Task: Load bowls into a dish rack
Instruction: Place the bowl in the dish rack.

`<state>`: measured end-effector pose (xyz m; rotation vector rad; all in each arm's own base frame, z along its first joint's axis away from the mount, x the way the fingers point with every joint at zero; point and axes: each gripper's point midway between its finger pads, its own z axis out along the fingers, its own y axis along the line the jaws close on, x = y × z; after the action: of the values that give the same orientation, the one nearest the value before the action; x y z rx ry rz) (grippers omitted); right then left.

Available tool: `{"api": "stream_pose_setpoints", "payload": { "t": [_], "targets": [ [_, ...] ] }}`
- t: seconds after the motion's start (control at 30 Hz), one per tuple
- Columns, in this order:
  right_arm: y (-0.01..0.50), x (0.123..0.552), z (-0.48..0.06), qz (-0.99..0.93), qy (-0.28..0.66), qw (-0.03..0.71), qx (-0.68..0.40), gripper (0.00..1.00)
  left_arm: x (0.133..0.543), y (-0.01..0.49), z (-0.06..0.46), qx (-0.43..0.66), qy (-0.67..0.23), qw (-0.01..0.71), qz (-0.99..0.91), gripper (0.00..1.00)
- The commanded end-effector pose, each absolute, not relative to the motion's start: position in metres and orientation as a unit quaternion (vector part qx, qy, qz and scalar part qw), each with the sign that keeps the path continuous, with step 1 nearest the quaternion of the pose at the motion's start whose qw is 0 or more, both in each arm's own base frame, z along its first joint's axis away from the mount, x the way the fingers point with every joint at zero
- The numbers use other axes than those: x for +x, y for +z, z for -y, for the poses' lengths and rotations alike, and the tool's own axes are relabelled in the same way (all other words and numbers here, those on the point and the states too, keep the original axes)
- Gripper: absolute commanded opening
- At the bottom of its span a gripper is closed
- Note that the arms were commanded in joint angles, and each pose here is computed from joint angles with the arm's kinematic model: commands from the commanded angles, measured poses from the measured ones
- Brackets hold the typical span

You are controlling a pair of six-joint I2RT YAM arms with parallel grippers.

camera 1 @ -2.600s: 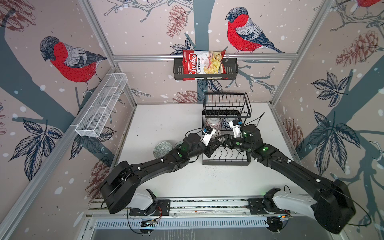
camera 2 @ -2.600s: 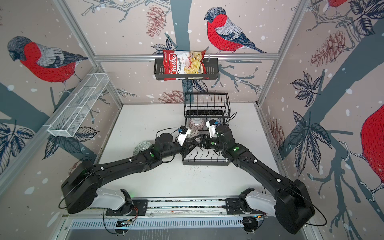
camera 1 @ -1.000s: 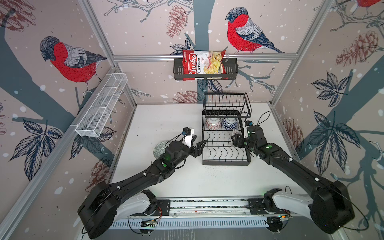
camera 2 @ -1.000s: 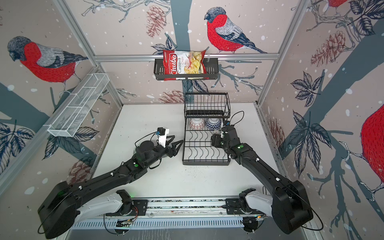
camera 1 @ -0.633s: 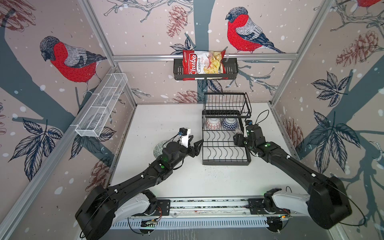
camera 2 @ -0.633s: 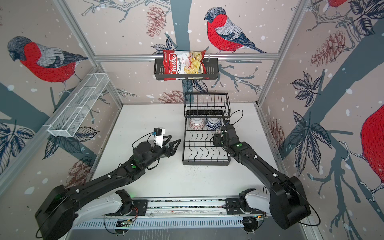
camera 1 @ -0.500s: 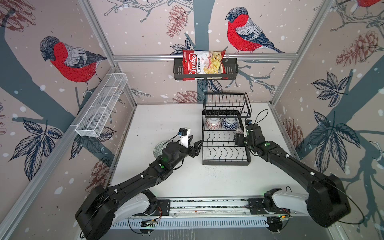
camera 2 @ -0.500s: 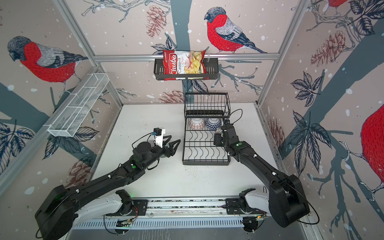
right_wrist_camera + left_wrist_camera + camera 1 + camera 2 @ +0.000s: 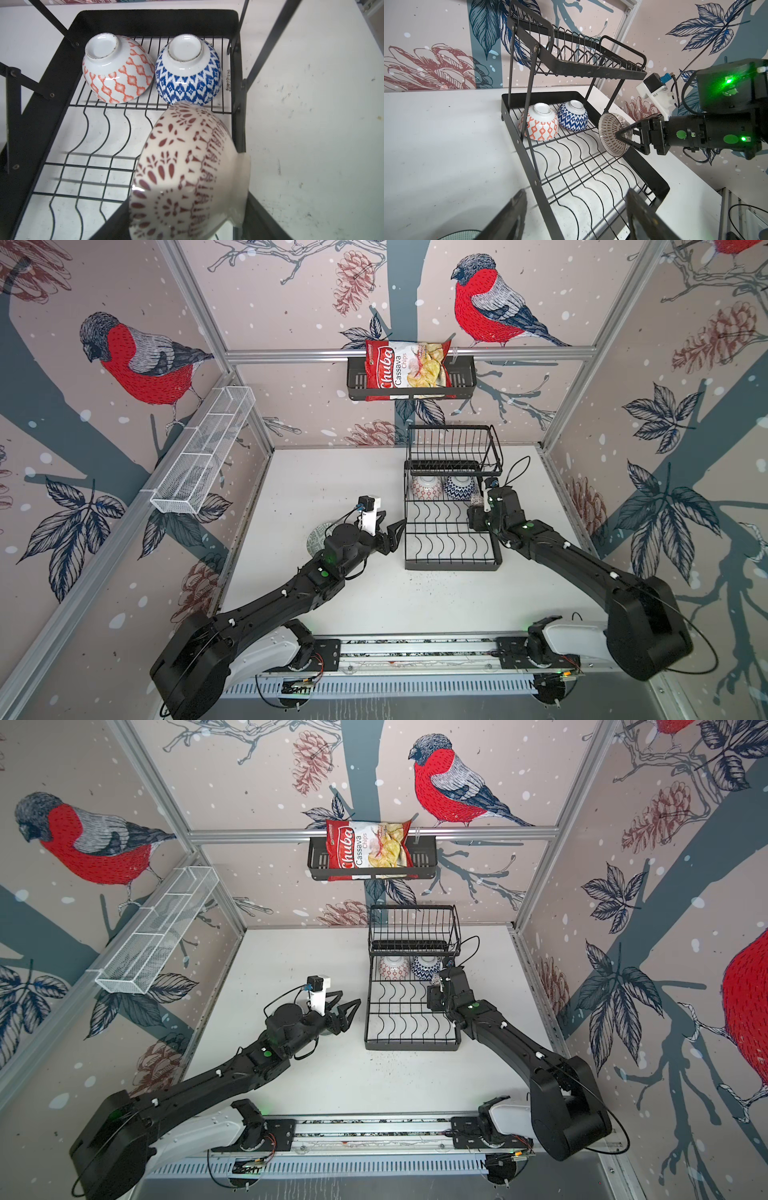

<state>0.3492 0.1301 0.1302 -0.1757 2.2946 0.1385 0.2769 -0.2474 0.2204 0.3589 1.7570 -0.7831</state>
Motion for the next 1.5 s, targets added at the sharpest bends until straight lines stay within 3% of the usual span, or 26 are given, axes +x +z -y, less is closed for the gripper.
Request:
{"api": "stream_pose_setpoints", "payload": {
  "t": [0.0,1.47],
  "targets": [
    [0.141,0.363,-0.129,-0.894,0.039,0.439,-0.077,0.64,0.278,0.225,0.247,0.157,-0.329,0.569,-0.737,0.74],
    [0.102,0.372,-0.135,-0.908,0.013,0.403,-0.114,0.65,0.28,0.221,0.245,0.152,-0.321,0.565,-0.745,0.74]
  ]
}}
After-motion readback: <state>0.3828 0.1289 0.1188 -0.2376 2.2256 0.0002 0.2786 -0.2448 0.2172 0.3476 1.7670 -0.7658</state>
